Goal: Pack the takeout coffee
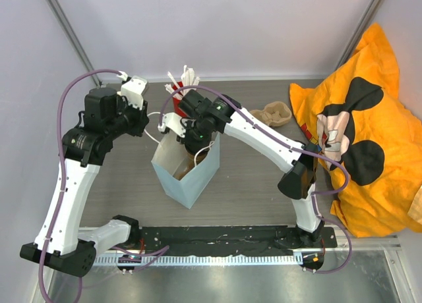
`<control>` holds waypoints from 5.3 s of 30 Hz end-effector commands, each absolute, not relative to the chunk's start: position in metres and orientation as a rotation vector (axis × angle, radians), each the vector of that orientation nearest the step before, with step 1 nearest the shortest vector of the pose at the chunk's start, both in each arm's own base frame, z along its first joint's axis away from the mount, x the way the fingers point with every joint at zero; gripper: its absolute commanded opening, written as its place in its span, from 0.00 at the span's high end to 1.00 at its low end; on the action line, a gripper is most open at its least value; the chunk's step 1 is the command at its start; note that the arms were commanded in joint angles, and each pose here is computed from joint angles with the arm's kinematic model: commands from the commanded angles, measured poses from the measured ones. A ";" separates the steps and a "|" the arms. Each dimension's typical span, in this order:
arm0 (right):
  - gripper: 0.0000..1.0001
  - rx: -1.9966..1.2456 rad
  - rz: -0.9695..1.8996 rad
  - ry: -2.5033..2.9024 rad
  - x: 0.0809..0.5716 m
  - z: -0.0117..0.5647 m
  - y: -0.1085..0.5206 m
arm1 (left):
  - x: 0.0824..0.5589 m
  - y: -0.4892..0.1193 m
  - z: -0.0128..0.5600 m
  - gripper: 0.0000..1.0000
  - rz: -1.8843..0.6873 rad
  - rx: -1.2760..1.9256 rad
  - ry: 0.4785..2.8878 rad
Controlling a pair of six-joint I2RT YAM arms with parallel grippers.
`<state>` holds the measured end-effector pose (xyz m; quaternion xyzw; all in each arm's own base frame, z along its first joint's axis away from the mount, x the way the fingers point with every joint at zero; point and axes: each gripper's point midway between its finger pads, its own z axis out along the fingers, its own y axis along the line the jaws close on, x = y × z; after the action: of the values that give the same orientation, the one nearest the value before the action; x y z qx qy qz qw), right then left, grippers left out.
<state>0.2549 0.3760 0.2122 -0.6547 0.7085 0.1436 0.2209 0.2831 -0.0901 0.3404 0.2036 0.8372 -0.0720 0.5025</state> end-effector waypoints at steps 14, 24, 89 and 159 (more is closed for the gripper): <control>0.99 -1.861 0.361 1.958 0.253 0.208 0.370 | 0.286 -0.087 0.356 0.75 -0.166 0.455 1.960; 0.99 -1.891 0.388 1.944 0.252 0.206 0.374 | 0.286 -0.088 0.357 0.75 -0.172 0.456 1.958; 0.99 -1.944 0.428 1.941 0.247 0.187 0.377 | 0.282 -0.086 0.358 0.76 -0.208 0.434 1.958; 0.99 -2.051 0.440 1.952 0.243 0.171 0.375 | 0.292 -0.061 0.353 0.89 -0.125 0.298 1.981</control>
<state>0.2434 0.3705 0.1622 -0.7059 0.6814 0.1439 0.1290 0.2908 -0.0619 0.3349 0.1363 0.8493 -0.0454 0.5079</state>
